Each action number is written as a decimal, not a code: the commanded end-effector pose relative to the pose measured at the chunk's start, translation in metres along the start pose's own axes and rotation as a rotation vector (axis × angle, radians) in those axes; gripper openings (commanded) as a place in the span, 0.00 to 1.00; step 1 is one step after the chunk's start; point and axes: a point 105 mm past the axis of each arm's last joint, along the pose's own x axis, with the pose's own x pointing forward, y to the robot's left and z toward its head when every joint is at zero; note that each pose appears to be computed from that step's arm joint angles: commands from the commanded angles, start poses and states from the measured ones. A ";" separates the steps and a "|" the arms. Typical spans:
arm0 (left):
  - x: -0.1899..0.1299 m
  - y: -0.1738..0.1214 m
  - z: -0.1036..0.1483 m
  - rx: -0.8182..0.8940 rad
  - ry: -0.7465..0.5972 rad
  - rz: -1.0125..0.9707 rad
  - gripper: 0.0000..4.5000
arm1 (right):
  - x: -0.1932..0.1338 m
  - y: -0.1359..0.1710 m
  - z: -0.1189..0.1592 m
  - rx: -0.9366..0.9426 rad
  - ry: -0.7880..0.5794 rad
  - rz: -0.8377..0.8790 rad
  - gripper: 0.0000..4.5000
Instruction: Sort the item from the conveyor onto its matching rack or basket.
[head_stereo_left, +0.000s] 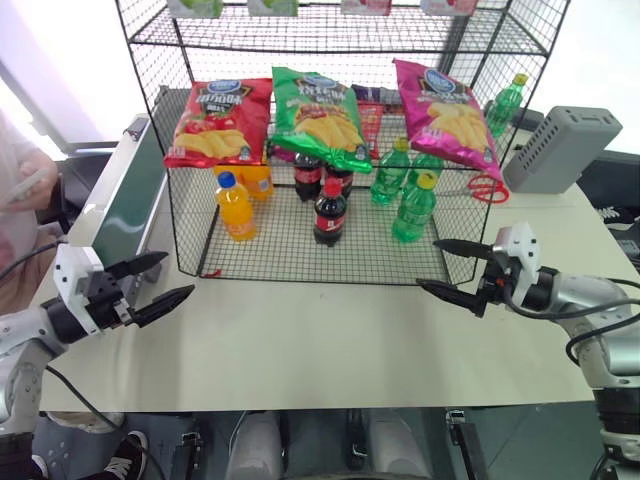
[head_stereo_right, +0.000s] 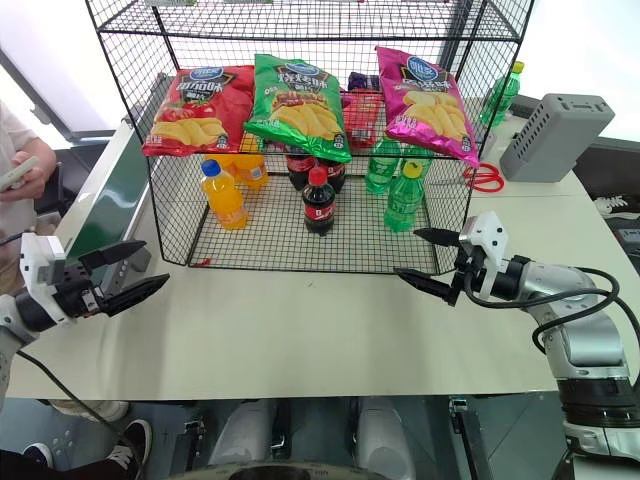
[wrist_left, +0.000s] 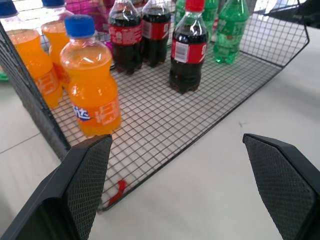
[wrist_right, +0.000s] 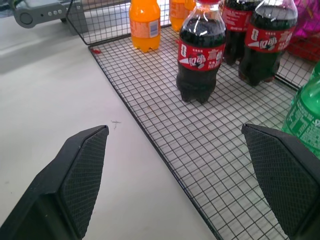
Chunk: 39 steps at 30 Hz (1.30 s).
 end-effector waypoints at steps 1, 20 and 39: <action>-0.003 -0.005 0.004 0.002 -0.015 -0.042 1.00 | 0.002 0.002 0.012 -0.021 -0.045 0.018 0.99; 0.002 -0.001 0.009 -0.020 -0.032 -0.062 1.00 | 0.013 0.005 0.020 -0.064 -0.088 0.018 0.99; 0.000 -0.002 0.006 -0.048 -0.013 -0.055 1.00 | 0.011 0.004 0.016 -0.084 -0.060 0.033 0.99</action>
